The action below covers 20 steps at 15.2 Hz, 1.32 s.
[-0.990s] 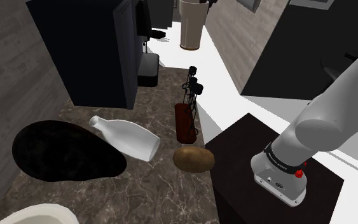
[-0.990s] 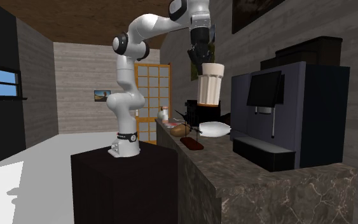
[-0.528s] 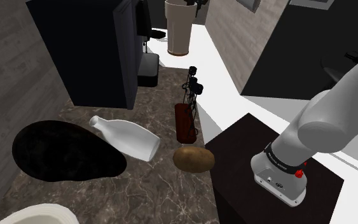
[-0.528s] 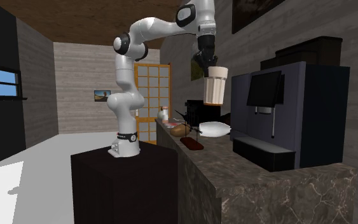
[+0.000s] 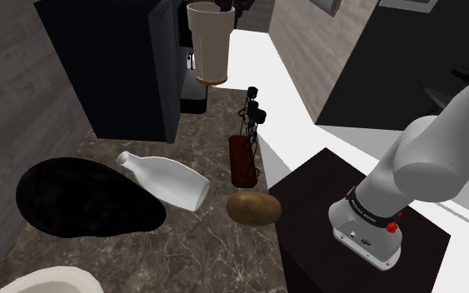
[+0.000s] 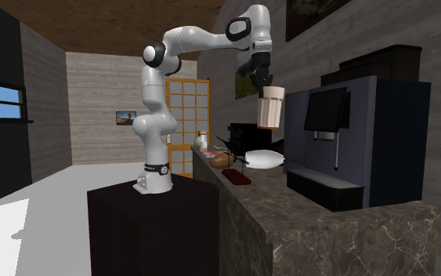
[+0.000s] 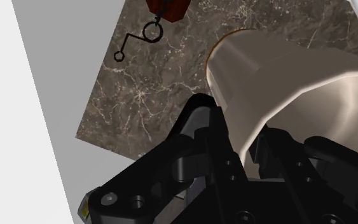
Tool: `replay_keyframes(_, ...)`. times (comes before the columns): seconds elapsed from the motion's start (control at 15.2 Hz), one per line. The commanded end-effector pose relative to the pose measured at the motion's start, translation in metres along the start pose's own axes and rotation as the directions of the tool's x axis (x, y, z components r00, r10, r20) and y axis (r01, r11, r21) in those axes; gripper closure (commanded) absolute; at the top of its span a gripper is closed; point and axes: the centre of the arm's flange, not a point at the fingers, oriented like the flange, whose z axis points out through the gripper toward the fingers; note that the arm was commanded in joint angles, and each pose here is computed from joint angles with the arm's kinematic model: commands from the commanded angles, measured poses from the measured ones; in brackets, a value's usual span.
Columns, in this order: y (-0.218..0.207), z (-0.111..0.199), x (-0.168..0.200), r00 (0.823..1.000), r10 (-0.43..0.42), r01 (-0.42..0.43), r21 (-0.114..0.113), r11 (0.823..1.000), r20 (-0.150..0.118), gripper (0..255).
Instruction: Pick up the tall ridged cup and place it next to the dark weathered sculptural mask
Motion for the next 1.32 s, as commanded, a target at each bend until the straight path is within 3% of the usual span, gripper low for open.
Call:
replay_keyframes(0.0, -0.023, 0.0, -0.011, 1.0, 0.002, -0.002, 0.0, 1.0, -0.001, 255)
replay_keyframes(0.73, -0.157, 0.009, -0.068, 1.0, 0.002, -0.002, 0.0, 1.0, -0.001, 255)
replay_keyframes(1.25, -0.154, 0.051, -0.069, 1.0, 0.002, -0.002, 0.0, 1.0, -0.001, 255)
